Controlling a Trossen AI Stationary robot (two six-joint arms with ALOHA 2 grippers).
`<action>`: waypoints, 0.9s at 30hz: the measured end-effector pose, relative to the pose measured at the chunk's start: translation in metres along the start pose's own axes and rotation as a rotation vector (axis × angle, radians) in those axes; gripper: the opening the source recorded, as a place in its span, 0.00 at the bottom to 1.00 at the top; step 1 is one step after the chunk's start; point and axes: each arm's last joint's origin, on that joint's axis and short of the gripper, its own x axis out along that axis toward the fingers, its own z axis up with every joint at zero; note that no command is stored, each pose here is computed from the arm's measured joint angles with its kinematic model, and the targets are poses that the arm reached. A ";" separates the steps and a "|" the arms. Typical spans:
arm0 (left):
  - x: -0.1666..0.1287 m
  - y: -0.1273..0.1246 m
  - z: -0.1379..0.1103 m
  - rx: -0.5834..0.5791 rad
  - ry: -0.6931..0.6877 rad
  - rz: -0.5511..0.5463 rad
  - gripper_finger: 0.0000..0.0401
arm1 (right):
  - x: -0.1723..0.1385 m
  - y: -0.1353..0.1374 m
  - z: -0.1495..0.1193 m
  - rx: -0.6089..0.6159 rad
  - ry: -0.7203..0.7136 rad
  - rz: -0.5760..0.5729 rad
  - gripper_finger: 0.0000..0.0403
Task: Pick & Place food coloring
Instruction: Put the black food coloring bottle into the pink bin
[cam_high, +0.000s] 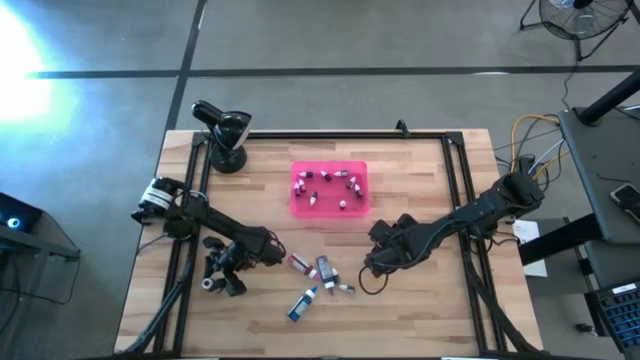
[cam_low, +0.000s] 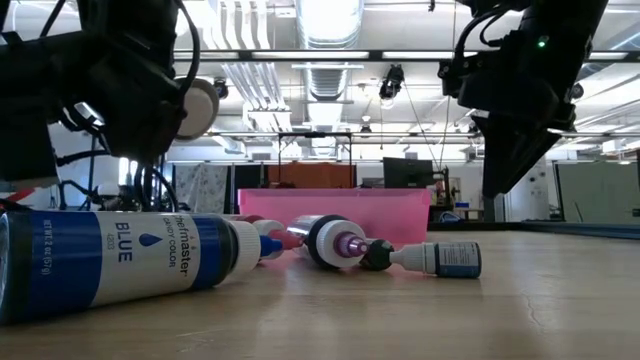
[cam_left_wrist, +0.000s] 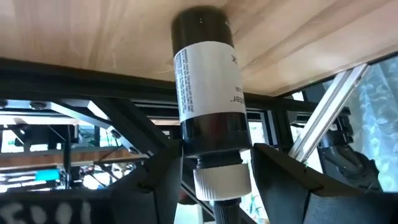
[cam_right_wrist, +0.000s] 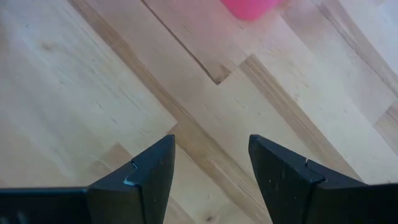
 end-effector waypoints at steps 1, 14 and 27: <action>0.000 0.000 0.000 0.004 -0.001 0.000 0.41 | 0.000 0.000 0.000 0.000 0.001 -0.001 0.50; -0.019 -0.005 -0.017 -0.016 -0.029 0.208 0.41 | 0.003 0.000 -0.001 0.006 -0.004 0.010 0.50; -0.050 -0.029 -0.030 0.062 -0.187 0.134 0.41 | 0.003 0.000 -0.001 0.007 -0.005 0.011 0.50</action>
